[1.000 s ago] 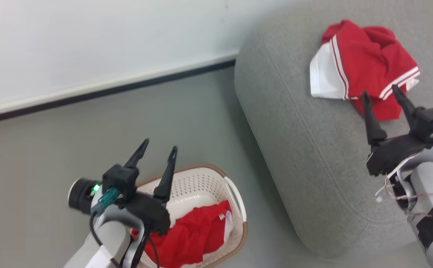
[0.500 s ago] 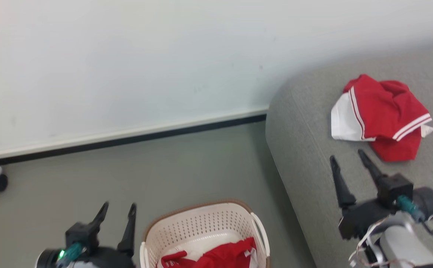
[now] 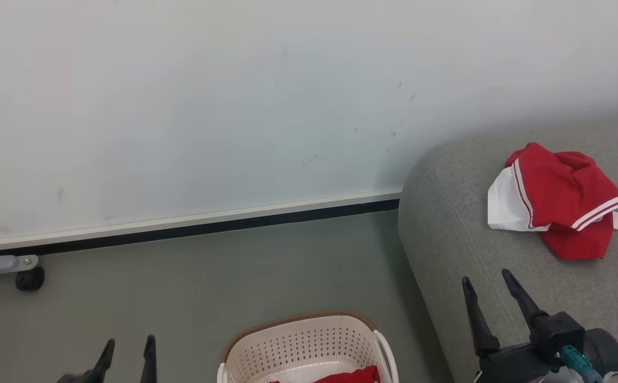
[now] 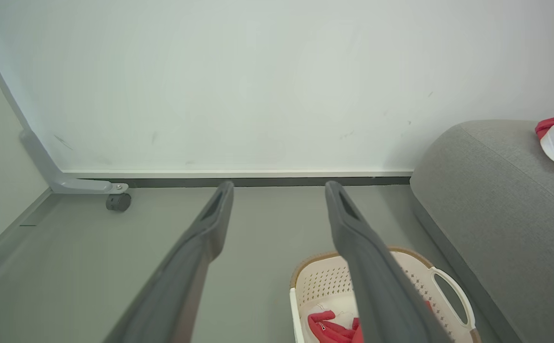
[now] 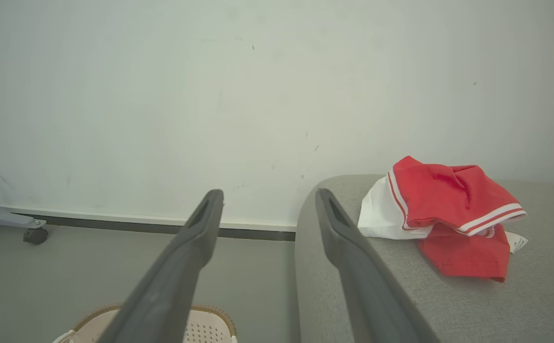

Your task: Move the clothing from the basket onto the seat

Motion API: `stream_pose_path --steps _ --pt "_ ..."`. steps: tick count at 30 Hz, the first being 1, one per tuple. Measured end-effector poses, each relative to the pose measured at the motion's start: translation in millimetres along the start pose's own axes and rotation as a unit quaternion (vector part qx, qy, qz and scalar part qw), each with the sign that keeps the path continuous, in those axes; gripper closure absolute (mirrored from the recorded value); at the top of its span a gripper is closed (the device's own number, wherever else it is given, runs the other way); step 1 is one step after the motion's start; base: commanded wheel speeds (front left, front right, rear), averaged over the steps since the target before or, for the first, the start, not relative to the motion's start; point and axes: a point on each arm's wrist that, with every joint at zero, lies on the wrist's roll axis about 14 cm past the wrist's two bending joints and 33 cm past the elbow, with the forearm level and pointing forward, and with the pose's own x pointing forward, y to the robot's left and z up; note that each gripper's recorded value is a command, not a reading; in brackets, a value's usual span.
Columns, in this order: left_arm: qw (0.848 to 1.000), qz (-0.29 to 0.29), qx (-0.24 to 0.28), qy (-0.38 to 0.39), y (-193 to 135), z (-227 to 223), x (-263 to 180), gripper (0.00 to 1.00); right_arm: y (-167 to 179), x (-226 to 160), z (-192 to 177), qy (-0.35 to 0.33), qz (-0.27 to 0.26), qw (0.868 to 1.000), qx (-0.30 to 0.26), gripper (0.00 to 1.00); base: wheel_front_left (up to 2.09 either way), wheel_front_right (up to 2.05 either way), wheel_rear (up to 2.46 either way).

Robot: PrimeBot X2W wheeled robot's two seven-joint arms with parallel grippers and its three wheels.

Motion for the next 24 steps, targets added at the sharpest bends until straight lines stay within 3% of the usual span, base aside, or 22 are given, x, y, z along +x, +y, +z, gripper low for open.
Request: stream_pose_path --steps 24 --pt "0.998 0.041 -0.002 -0.036 13 12 -21 0.0 -14 -28 -9 0.008 -0.052 0.998 0.038 0.0 0.0 0.0 0.0"
